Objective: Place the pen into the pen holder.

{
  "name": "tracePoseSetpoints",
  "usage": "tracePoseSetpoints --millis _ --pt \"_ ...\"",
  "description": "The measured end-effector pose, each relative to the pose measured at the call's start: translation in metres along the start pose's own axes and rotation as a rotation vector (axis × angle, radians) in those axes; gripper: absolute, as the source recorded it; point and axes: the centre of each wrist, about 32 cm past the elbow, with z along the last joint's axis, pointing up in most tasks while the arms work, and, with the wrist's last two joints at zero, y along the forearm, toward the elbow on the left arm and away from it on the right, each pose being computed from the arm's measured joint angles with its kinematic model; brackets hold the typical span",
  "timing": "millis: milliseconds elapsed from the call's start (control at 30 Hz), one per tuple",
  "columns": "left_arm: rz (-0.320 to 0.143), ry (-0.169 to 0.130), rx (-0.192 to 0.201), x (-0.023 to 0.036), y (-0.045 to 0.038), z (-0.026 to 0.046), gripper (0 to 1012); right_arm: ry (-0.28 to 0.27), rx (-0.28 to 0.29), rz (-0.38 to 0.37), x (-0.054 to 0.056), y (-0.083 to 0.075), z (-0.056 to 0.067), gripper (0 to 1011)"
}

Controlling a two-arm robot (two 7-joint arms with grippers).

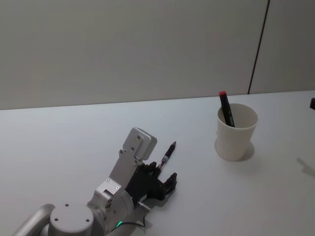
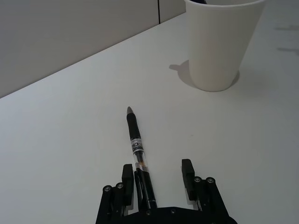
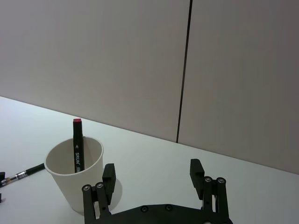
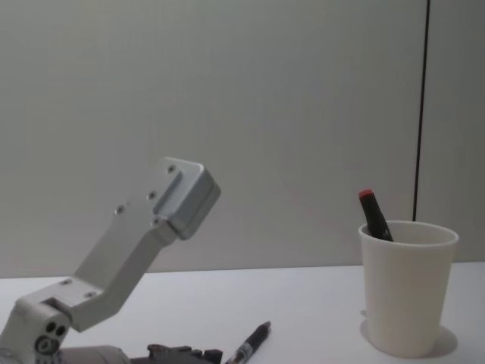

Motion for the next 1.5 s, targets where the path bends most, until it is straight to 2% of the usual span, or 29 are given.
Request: tracePoseSetpoints --millis 1500 --pt "0.003 0.0 0.003 0.0003 -0.0001 -0.0004 343 0.0 0.0 0.0 0.0 0.0 0.0 1001"
